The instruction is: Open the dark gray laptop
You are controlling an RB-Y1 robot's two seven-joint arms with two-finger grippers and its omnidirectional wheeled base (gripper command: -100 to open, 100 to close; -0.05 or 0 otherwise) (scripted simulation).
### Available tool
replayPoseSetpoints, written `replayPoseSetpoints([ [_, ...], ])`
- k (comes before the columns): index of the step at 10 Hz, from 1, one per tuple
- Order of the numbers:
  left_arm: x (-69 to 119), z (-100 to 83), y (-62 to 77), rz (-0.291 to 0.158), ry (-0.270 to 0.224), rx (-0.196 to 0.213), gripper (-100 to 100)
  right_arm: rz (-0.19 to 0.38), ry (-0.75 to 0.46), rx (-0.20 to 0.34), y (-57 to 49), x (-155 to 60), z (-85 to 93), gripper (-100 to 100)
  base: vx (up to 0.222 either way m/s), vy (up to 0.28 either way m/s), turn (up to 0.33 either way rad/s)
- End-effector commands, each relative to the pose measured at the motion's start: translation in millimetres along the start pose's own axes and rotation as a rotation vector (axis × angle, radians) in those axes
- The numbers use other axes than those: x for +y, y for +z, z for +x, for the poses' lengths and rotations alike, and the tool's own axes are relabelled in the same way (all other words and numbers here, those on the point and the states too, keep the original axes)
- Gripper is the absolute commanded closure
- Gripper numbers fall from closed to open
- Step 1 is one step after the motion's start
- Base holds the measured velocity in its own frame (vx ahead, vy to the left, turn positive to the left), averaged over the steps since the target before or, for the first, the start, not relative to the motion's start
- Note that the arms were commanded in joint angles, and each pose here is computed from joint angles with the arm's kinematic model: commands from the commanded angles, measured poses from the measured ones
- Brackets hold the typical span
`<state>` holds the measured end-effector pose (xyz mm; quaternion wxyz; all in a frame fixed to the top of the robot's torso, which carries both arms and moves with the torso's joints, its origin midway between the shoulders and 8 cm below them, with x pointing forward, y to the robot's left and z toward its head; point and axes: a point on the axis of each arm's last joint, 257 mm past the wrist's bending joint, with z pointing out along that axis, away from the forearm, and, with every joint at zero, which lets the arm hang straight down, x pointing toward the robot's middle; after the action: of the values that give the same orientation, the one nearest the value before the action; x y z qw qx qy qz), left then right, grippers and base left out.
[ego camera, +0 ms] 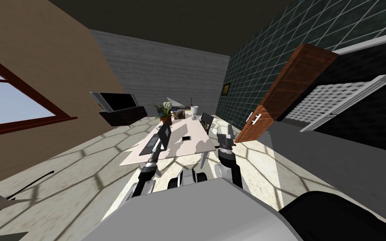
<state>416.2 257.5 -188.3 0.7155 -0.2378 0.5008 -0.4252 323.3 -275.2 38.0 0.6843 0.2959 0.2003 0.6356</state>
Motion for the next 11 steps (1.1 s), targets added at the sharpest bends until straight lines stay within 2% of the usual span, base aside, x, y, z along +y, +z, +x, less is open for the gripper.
replayPoseSetpoints([
  [1,6.2,5.7,-6.9,0.005,0.010,0.009,-100,0.000,0.000,0.000,0.0,0,0.0,0,0.014,0.005,0.005],
  [6,13.8,23.0,-18.2,-0.003,-0.015,-0.005,-100,0.000,0.000,0.000,0.0,0,0.0,0,0.015,0.004,0.003],
  [7,12.8,20.9,-15.9,-0.002,-0.009,-0.001,-100,0.000,0.000,0.000,0.0,0,0.0,0,0.005,0.001,0.000],
  [8,26.3,11.2,-6.4,-0.017,0.024,-0.029,-100,0.000,0.000,0.000,0.0,0,0.0,0,-0.073,0.042,-0.248],
  [9,27.1,13.6,-1.8,-0.014,0.021,-0.026,-100,0.000,0.000,0.000,0.1,0,0.1,0,-0.104,0.049,-0.126],
  [10,41.3,2.6,4.2,-0.037,0.054,-0.054,-100,0.000,0.000,0.000,0.1,0,0.0,0,-0.113,0.082,-0.209],
  [11,41.7,5.8,11.2,-0.031,0.049,-0.051,-100,0.000,0.000,0.000,0.1,0,0.1,0,-0.104,0.062,-0.108],
])
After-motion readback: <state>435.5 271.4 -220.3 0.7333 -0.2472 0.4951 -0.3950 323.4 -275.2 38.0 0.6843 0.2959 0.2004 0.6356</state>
